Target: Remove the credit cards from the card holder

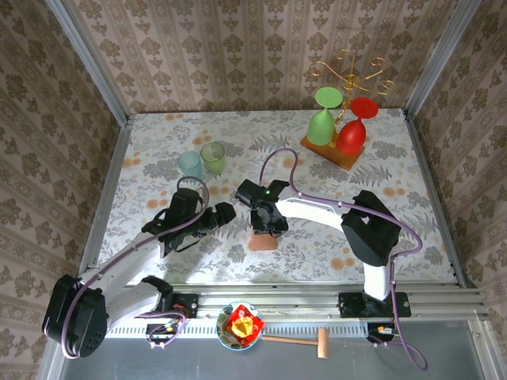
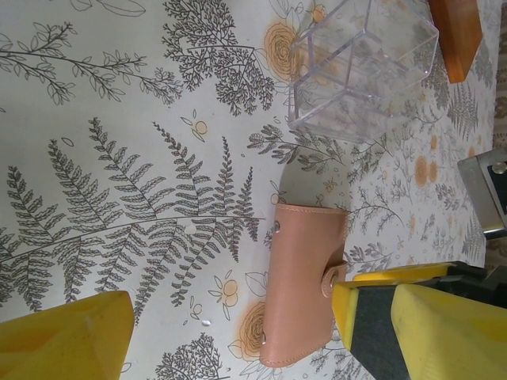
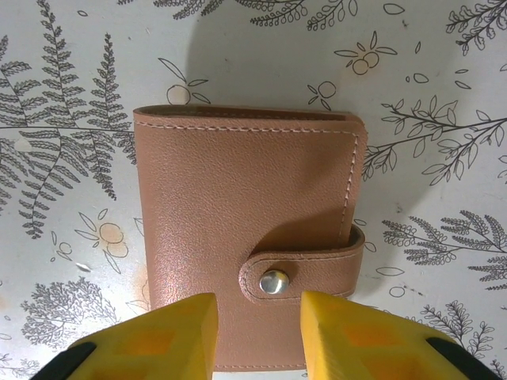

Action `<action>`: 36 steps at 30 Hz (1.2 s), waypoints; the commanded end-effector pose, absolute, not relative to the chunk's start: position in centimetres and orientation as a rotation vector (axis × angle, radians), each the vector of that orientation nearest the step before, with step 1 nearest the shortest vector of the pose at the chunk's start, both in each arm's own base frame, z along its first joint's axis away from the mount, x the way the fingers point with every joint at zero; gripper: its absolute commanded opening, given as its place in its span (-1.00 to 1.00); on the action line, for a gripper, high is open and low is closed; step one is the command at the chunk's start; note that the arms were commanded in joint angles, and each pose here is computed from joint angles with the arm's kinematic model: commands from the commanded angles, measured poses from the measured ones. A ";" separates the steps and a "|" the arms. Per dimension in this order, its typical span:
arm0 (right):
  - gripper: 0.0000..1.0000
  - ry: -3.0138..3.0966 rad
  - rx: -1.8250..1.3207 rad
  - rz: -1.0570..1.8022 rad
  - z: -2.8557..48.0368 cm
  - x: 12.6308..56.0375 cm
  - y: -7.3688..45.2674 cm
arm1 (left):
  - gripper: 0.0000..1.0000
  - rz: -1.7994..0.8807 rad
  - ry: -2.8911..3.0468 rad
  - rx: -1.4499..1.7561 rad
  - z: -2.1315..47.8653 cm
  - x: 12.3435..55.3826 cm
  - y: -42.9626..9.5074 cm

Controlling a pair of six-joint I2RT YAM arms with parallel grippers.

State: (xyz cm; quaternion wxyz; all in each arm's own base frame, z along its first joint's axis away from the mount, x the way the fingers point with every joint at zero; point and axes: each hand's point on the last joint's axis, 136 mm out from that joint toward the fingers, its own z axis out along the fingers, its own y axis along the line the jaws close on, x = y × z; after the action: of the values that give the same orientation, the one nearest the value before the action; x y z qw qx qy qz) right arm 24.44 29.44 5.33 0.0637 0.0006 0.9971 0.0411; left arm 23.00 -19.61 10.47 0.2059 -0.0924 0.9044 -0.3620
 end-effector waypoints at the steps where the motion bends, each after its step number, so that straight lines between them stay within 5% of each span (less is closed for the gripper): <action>1: -0.32 3.018 0.013 0.038 4.8 24.6 29.0 | 0.71 -1.018 2.516 -0.224 10.3 23.1 -19.6; 15: -0.35 3.075 -0.010 0.000 2.0 24.4 29.2 | 0.72 -1.002 2.529 -0.257 9.6 23.2 -18.7; 36: -0.70 3.083 0.025 0.209 1.3 24.6 29.6 | 0.71 -1.100 2.557 -0.198 9.7 23.0 -21.6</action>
State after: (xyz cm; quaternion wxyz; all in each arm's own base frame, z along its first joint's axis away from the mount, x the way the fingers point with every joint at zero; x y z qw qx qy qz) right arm 24.89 29.14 3.19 0.0383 0.0065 0.9980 0.0501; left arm 22.53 -20.28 8.51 0.1708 -0.0770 0.9120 -0.3650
